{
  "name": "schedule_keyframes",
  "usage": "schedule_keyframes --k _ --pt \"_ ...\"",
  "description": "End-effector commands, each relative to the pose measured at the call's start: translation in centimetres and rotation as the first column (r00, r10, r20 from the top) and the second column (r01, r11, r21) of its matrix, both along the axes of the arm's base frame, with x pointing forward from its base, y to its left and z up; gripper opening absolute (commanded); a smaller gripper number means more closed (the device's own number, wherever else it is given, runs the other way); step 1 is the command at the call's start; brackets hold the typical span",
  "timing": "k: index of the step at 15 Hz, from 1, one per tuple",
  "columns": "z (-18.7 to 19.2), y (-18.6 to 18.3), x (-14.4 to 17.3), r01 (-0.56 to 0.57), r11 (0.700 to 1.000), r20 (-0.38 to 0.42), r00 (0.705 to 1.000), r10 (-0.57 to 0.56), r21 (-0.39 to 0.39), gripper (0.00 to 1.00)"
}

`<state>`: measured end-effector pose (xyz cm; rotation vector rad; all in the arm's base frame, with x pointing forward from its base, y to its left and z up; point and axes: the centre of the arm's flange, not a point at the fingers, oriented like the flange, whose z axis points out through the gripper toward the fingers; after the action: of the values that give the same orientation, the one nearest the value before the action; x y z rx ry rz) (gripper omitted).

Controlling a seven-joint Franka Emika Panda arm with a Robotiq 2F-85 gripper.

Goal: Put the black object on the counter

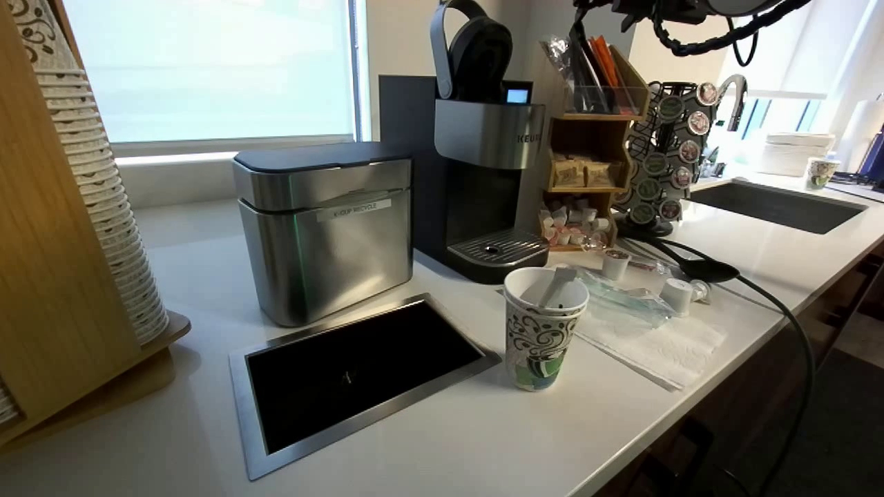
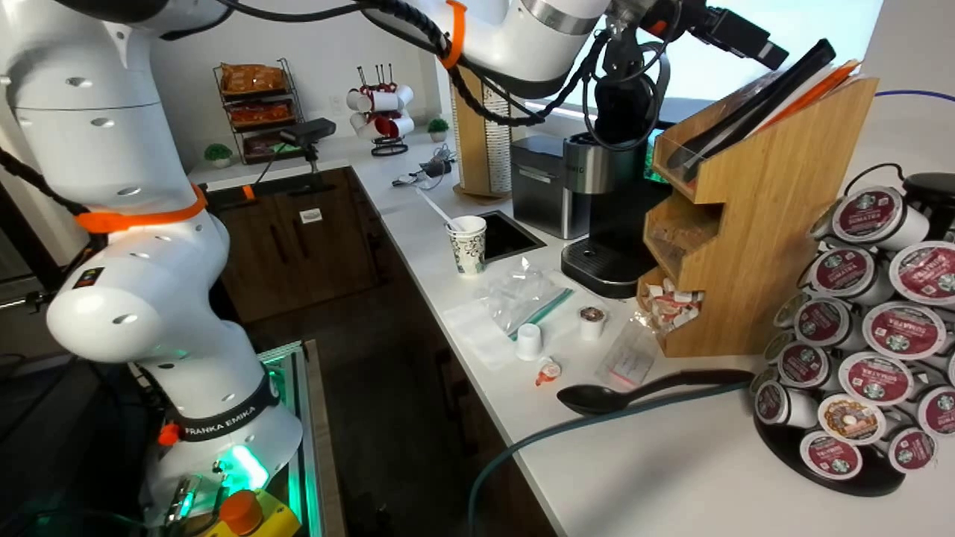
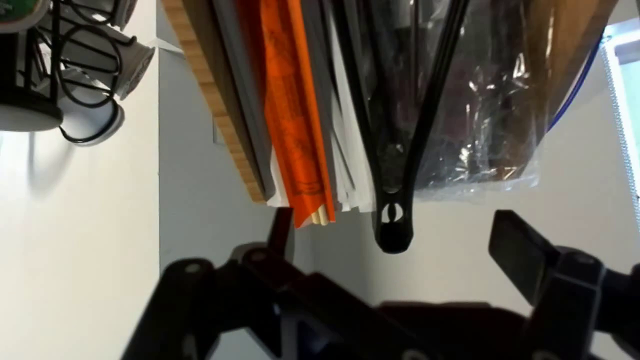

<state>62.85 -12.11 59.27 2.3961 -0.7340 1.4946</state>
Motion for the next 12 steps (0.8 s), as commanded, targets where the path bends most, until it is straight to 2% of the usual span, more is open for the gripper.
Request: schedule_keyframes --k 1,2,7,12 --pt "0.0 0.1 0.0 0.001 1.0 0.001 1.0 -0.001 0.003 1.0" --pt "-0.3 -0.1 0.3 -0.006 1.0 -0.014 1.0 0.006 -0.01 1.0" --pt "-3.6 1.5 1.9 -0.074 0.997 -0.077 0.994 0.077 0.031 1.0" --pt "-4.8 2.1 2.4 -0.086 0.995 -0.099 0.991 0.09 0.042 1.0"
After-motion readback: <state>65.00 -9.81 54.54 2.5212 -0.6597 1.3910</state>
